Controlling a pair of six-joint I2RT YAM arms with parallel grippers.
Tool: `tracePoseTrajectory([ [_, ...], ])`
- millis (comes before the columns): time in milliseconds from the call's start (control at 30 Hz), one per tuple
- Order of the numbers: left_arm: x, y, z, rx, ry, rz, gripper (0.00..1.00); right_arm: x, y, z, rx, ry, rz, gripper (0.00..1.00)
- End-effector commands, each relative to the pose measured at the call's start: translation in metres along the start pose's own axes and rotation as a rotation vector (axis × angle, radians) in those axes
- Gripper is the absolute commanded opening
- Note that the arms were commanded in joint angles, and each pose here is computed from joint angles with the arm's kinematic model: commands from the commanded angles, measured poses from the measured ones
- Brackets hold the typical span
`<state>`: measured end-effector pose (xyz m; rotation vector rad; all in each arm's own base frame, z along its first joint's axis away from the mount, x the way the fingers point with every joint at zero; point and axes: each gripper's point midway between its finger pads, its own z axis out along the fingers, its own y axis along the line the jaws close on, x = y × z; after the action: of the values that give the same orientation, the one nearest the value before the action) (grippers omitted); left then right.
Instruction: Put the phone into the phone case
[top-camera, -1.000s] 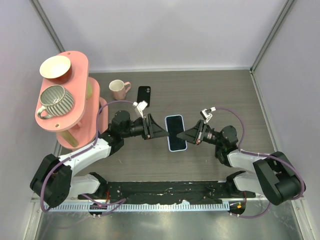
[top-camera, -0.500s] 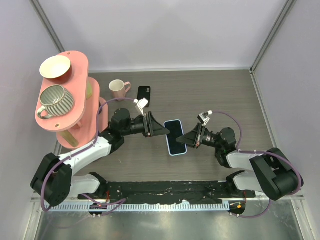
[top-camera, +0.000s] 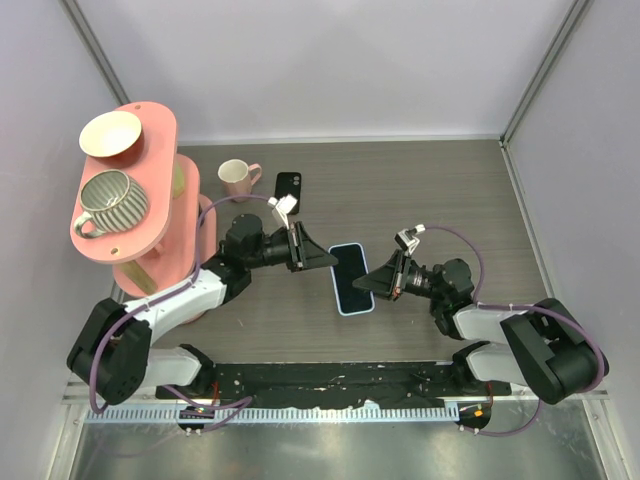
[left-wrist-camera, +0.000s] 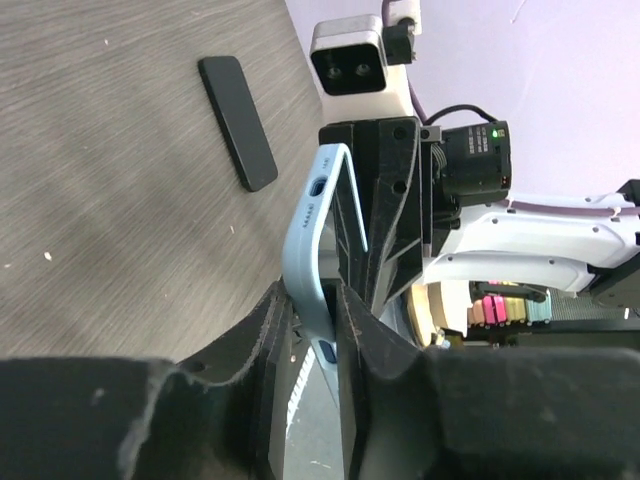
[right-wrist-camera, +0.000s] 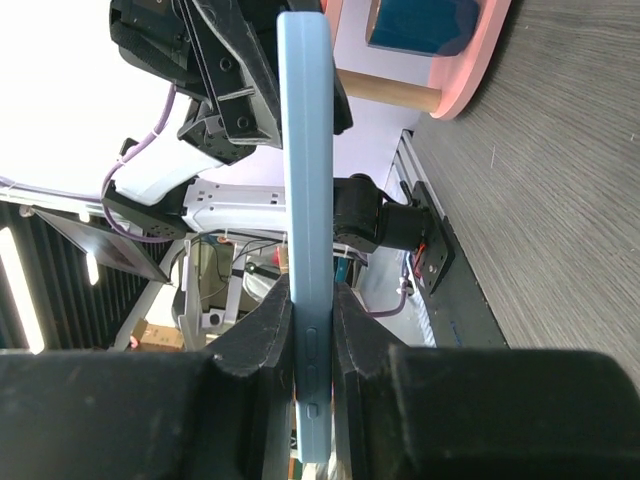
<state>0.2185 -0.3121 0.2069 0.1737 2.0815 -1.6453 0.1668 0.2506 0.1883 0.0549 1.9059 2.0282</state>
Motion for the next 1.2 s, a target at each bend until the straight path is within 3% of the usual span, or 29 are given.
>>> tracePoseTrajectory([
  [0, -0.018, -0.021, 0.002, 0.066, -0.049, 0.059, 0.18, 0.006, 0.051, -0.005, -0.205, -0.003, -0.231, 0.06],
  [167, -0.013, -0.007, -0.001, -0.020, -0.020, 0.078, 0.00, 0.007, 0.041, -0.005, -0.171, 0.000, -0.228, 0.06],
  [333, -0.019, 0.000, -0.008, -0.106, -0.036, 0.163, 0.01, 0.004, 0.036, -0.003, -0.148, -0.013, -0.227, 0.06],
  [400, -0.018, 0.002, -0.010, -0.124, -0.032, 0.170, 0.07, 0.002, 0.039, -0.003, -0.151, -0.019, -0.235, 0.06],
  [500, -0.019, 0.001, -0.013, -0.134, -0.040, 0.173, 0.26, 0.000, 0.045, -0.002, -0.169, -0.027, -0.246, 0.06],
  [533, -0.020, -0.001, -0.013, -0.131, -0.042, 0.172, 0.39, 0.000, 0.048, -0.003, -0.176, -0.029, -0.248, 0.06],
  [733, -0.018, -0.010, -0.015, -0.083, -0.056, 0.146, 0.63, -0.001, 0.060, -0.004, -0.209, -0.037, -0.275, 0.06],
  [1000, -0.017, -0.024, -0.005, 0.033, -0.038, 0.079, 0.65, 0.001, 0.056, -0.002, -0.204, -0.025, -0.260, 0.06],
  [1167, -0.016, -0.021, 0.005, 0.062, -0.009, 0.046, 0.57, 0.001, 0.056, -0.001, -0.210, -0.023, -0.247, 0.06],
])
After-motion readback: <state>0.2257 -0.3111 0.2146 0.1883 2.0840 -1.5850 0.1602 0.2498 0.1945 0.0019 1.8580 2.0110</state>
